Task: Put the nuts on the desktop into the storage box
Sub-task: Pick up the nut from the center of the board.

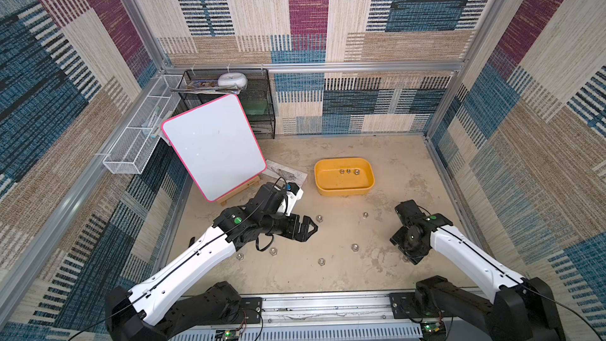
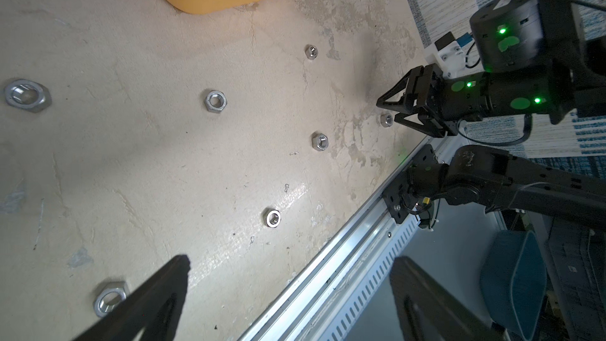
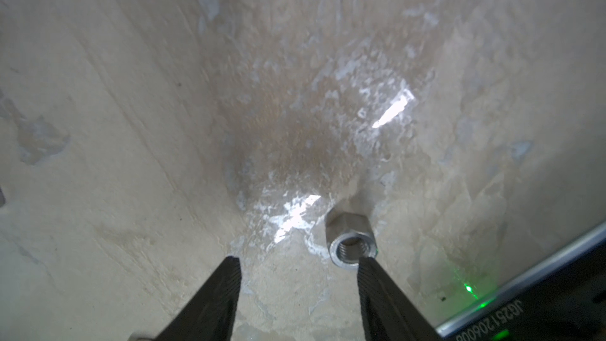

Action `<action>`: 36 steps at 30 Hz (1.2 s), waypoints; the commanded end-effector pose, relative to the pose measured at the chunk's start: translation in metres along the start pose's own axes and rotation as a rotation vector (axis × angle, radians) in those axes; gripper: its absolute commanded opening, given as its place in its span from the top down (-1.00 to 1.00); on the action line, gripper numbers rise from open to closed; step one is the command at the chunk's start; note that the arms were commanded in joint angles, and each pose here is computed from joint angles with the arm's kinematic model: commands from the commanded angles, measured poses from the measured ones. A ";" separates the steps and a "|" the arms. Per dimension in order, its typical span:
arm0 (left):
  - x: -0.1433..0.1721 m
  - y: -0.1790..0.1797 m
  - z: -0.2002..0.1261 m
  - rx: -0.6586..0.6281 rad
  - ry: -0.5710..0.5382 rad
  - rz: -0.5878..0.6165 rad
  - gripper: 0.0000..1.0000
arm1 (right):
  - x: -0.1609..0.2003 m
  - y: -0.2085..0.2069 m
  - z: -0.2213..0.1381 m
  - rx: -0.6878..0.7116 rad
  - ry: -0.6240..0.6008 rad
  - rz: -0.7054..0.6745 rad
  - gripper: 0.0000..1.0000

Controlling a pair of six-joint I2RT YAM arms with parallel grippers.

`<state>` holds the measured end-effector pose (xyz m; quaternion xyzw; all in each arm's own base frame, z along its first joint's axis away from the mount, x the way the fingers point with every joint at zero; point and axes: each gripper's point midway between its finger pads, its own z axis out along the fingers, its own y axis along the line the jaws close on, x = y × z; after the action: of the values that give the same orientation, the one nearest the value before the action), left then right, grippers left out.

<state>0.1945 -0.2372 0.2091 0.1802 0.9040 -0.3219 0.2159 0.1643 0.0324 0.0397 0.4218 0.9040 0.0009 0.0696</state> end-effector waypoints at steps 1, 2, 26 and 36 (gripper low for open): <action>-0.004 -0.001 -0.001 0.003 -0.024 0.029 -1.00 | 0.000 -0.009 -0.003 0.045 -0.001 0.072 -0.28; -0.003 0.000 -0.001 0.000 -0.025 0.032 -1.00 | 0.000 -0.010 -0.002 0.053 -0.004 0.083 -0.29; -0.006 0.004 0.003 -0.026 -0.022 0.068 -1.00 | 0.010 0.002 0.023 -0.054 0.082 0.168 -0.24; -0.005 0.005 0.003 -0.027 -0.020 0.055 -1.00 | 0.008 -0.004 0.026 0.036 0.093 0.110 -0.07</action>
<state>0.1985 -0.2352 0.2027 0.1994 0.9043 -0.3031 0.2250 0.1658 0.0395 0.0151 0.4801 0.8764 0.0263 0.0254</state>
